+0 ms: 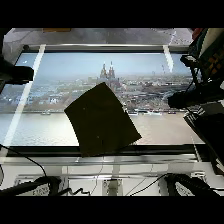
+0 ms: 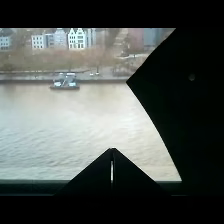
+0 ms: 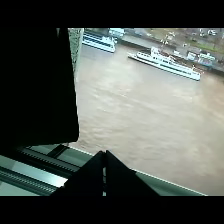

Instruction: Fold the clothes and pants, and hang the long-sleeved shirts on hangers.

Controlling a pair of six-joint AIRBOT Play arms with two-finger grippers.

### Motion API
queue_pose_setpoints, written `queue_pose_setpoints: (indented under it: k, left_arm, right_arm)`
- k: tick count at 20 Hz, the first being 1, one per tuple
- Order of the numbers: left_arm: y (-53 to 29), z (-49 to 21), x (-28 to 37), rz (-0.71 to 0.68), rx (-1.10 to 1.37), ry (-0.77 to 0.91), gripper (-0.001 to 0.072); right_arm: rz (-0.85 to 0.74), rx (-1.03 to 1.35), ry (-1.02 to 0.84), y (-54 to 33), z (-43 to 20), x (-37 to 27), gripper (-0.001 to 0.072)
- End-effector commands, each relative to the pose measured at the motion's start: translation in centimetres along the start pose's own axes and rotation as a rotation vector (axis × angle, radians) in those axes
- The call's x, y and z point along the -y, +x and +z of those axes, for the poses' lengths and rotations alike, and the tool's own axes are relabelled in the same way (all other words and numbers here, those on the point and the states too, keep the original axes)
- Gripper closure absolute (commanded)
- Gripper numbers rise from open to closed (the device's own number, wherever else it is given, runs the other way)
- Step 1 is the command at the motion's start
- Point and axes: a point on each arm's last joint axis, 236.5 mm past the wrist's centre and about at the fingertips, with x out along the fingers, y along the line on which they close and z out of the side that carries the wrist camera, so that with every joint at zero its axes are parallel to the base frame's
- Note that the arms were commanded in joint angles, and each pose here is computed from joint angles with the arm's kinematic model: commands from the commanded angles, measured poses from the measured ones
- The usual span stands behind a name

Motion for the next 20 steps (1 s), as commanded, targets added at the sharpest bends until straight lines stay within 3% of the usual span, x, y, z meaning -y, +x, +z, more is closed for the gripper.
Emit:
queue_pose_setpoints:
  k: [1, 14, 17, 20]
  left_arm:
    - [0.0, 0.0, -0.1, 0.001, 0.001, -0.001, 0.0678]
    - [0.0, 0.0, -0.1, 0.001, 0.002, -0.001, 0.0678]
    - [0.0, 0.0, 0.0, -0.001, 0.002, -0.001, 0.0678]
    - [-0.1, 1.3, 0.5, -0.022, 0.056, 0.003, 0.0678]
  right_arm:
    - [0.000, 0.000, 0.000, 0.0, 0.0, 0.0, 0.0692]
    - [-0.006, 0.031, -0.001, 0.0, 0.7, 0.1, 0.0692]
    - [-0.096, 0.186, -0.065, -0.2, 4.5, 2.2, 0.0691]
    - [-0.235, 0.061, -0.126, 3.5, 1.9, 6.8, 0.0693]
